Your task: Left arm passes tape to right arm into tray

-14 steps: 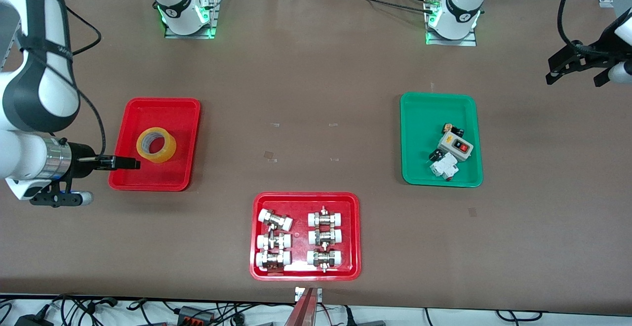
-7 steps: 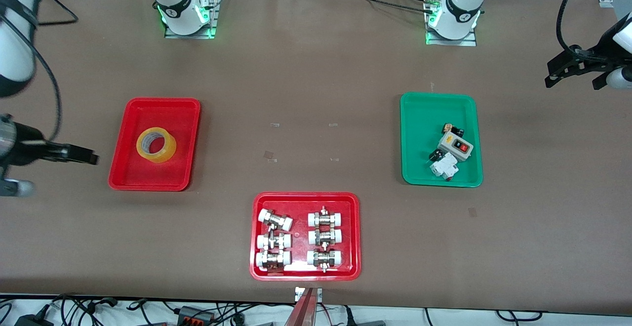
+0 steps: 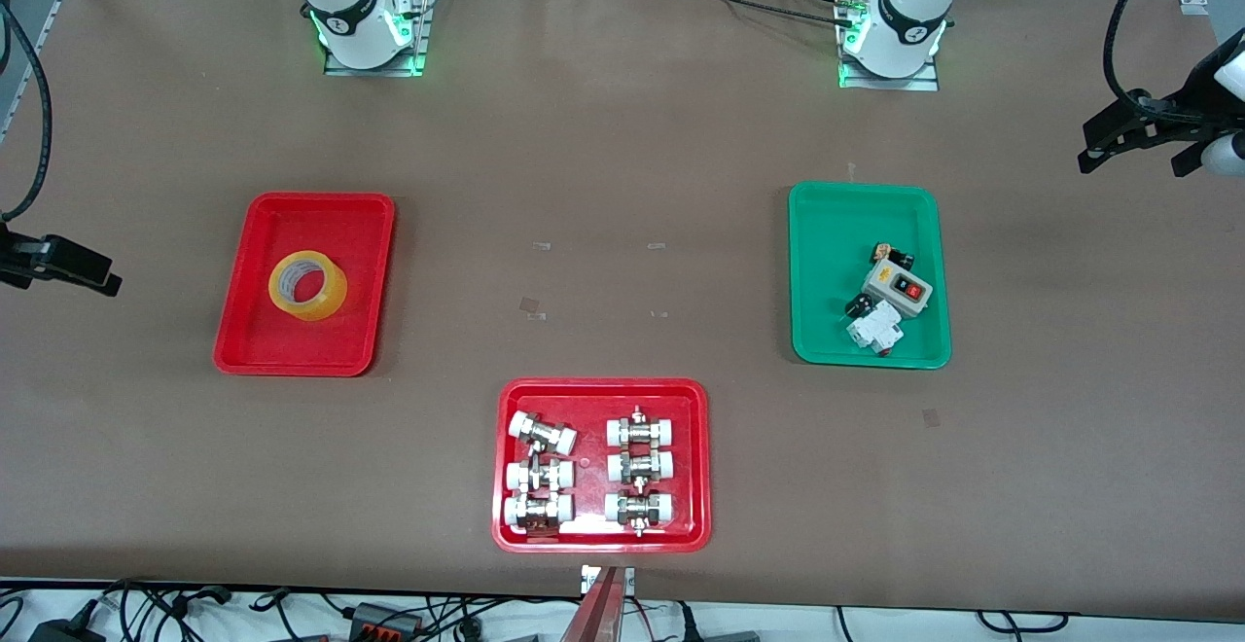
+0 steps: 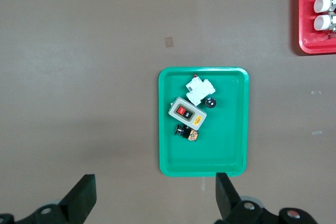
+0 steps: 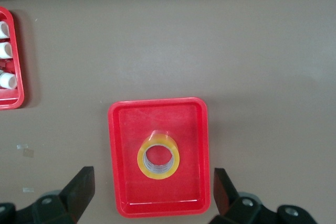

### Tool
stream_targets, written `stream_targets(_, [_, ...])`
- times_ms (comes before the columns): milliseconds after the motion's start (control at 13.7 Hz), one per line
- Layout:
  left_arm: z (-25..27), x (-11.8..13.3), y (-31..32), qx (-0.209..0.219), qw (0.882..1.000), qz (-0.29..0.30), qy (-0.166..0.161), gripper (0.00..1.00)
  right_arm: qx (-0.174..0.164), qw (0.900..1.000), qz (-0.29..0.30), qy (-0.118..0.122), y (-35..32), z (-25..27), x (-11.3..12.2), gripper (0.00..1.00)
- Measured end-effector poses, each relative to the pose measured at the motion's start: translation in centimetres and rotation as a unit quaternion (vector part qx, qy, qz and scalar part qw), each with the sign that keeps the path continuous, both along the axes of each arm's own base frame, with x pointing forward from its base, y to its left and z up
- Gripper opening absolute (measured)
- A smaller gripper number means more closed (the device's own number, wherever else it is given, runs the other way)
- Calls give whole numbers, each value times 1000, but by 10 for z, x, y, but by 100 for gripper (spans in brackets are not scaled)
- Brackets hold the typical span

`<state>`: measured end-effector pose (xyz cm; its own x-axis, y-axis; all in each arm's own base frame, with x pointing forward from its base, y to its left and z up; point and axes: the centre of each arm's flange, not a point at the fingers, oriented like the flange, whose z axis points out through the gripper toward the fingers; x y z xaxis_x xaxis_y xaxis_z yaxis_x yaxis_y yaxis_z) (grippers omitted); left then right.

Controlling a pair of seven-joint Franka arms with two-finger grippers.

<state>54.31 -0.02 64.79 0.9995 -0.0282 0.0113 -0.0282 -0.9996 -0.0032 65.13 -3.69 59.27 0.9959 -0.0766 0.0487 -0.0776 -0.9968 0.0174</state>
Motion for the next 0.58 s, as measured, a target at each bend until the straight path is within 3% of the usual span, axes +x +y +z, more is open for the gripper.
stream_targets(584, [1,0,3,0,1000,-16,0,100,2,1000,18,11,8,-38,-43,100])
